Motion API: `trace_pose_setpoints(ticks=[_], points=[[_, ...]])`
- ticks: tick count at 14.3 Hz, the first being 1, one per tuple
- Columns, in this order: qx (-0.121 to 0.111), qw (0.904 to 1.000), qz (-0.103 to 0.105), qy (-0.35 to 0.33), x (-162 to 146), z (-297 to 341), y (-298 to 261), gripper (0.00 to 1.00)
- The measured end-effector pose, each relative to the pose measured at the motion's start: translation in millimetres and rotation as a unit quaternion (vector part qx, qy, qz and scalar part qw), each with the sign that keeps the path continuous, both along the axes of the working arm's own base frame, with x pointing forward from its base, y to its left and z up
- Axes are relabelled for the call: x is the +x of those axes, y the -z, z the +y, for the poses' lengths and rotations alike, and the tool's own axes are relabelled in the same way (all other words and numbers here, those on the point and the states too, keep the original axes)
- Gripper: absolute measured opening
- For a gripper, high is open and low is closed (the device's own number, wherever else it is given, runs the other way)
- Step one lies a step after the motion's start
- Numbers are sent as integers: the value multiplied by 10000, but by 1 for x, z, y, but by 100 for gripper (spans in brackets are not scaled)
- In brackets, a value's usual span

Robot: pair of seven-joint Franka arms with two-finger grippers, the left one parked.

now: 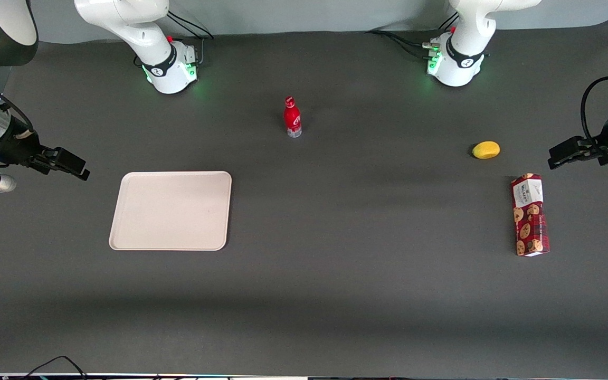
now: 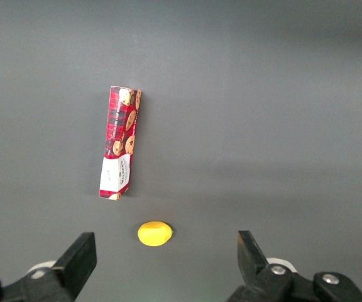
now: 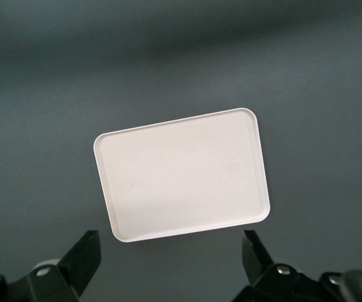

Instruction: Place coke bottle on tray

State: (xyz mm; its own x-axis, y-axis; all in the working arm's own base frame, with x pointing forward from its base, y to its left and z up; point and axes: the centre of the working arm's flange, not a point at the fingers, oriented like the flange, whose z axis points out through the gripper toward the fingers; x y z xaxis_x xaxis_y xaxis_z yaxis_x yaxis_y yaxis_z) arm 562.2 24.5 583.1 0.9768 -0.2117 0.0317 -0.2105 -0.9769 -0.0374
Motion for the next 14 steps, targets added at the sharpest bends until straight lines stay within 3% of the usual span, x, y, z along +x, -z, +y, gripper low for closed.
trace_pose_setpoints(ticks=[11, 14], points=[[-1, 10000, 27, -7, -1, 0, 0, 100], [23, 9994, 260, -228, -9, 21, 1, 100]])
